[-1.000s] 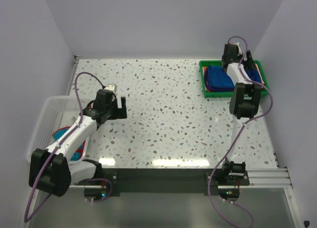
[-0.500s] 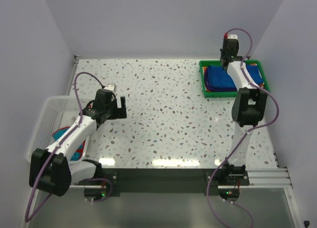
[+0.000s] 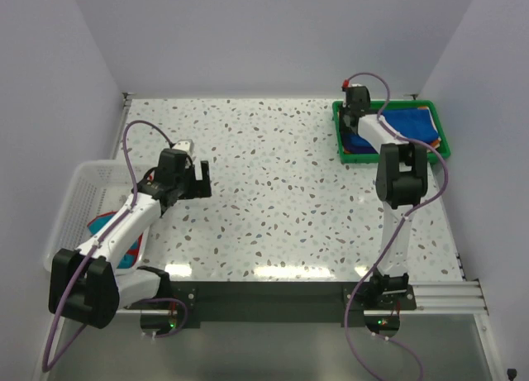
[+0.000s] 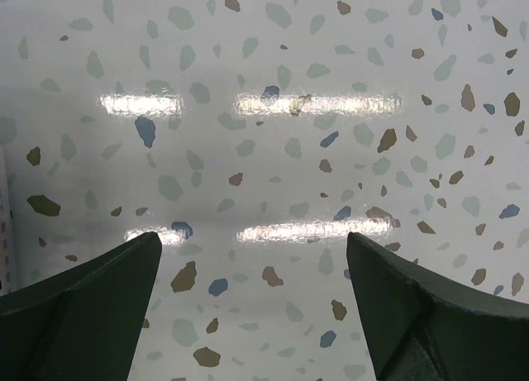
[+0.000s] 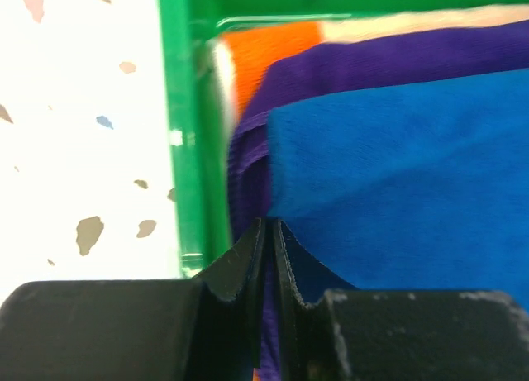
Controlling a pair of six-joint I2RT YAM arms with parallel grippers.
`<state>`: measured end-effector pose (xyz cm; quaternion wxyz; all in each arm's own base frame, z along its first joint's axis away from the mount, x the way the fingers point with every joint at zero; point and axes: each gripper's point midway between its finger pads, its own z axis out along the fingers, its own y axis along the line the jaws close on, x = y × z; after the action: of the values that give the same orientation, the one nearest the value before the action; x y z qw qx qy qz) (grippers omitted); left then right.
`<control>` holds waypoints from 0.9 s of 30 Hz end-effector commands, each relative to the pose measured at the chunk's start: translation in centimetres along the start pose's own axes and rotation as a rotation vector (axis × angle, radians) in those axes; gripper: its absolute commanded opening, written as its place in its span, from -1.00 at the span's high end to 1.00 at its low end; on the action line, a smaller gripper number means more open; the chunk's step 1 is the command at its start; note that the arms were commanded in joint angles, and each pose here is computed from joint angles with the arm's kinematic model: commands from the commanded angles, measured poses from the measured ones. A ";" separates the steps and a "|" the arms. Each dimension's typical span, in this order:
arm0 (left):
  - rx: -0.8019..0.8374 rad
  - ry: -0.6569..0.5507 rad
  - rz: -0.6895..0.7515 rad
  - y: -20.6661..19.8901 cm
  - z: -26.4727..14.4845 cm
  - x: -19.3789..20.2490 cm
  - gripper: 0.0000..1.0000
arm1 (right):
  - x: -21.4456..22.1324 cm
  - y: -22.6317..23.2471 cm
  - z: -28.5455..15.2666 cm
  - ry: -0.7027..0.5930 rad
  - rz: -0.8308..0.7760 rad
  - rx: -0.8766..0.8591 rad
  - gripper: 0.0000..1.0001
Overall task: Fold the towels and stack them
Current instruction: Neatly place the folded towel into the bin
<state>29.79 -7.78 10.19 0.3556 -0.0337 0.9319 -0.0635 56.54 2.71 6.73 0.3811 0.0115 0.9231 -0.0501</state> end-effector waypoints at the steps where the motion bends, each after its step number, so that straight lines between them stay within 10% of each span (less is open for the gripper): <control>1: 0.021 -0.051 0.006 0.0 -0.2 -1.1 -1.00 | 0.2 2.7 0.2 -0.010 0.028 -0.084 0.78; 10: 0.063 -0.088 0.005 -0.7 -1.0 -1.9 -1.00 | -4.7 1.3 -6.6 -0.116 0.049 -0.037 0.66; 27: -0.076 -0.499 -0.168 2.4 -16.5 -10.7 -1.00 | -0.4 -6.3 -35.4 -0.289 0.241 0.051 -0.97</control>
<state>28.58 -5.66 24.20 0.5171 -0.0815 0.8483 -0.0799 36.34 0.68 33.99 0.5445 0.1069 0.8315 -0.0265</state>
